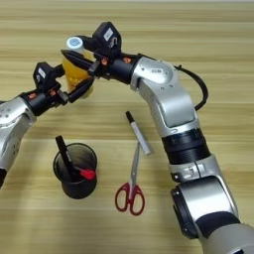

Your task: Move the objects on the table

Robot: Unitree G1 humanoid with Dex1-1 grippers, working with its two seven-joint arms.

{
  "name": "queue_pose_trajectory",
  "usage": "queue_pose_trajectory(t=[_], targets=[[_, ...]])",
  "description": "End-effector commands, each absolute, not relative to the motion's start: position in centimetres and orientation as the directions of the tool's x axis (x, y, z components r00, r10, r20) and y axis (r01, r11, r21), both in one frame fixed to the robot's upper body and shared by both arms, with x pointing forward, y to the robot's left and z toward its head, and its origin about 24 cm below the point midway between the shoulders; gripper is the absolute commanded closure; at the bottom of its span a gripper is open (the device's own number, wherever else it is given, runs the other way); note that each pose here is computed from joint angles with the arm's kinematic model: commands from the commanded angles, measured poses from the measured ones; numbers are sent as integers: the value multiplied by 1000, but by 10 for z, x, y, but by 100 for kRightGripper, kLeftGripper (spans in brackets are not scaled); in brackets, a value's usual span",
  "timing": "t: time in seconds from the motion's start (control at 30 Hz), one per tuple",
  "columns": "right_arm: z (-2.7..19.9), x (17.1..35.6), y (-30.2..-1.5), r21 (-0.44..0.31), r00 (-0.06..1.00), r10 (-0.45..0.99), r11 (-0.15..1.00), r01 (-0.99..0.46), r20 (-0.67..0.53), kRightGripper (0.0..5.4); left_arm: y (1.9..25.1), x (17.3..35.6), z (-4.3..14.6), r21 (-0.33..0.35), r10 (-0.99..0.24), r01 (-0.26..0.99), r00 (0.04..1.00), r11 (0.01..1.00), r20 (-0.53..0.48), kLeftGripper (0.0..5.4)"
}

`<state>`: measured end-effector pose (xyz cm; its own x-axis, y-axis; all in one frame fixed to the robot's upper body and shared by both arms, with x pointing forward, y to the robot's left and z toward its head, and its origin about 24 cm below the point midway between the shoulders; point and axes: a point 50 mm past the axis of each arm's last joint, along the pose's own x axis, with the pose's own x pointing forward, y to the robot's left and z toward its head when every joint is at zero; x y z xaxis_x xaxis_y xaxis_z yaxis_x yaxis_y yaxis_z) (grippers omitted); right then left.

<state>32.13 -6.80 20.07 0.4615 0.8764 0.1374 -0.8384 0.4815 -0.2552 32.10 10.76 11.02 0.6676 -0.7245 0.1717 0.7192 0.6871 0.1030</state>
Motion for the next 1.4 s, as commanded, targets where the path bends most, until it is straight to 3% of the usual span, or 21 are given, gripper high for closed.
queue_pose_trajectory(t=[0.03, 0.47, 0.6, 0.93, 1.13, 1.4], targets=[[213, 317, -65, -282, 431, 886, 464, -840, 173, 362, 107, 323, 112, 124, -727, 717, 666, 686, 167, 197], [210, 317, -63, -278, 425, 890, 455, -846, 165, 362, 107, 323, 111, 123, -729, 719, 665, 684, 165, 199], [208, 316, -63, -276, 422, 892, 452, -848, 163, 301, 107, 323, 111, 123, -728, 719, 665, 685, 166, 199], [211, 313, -64, -274, 403, 892, 447, -852, 203, 204, 108, 323, 110, 120, -726, 717, 667, 686, 165, 199], [229, 297, -73, -289, 293, 882, 408, -866, 369, 145, 110, 322, 109, 121, -725, 715, 670, 688, 162, 199], [236, 289, -105, -256, 361, 762, 556, -791, 538, 55, 115, 323, 106, 120, -715, 705, 684, 699, 149, 199]])
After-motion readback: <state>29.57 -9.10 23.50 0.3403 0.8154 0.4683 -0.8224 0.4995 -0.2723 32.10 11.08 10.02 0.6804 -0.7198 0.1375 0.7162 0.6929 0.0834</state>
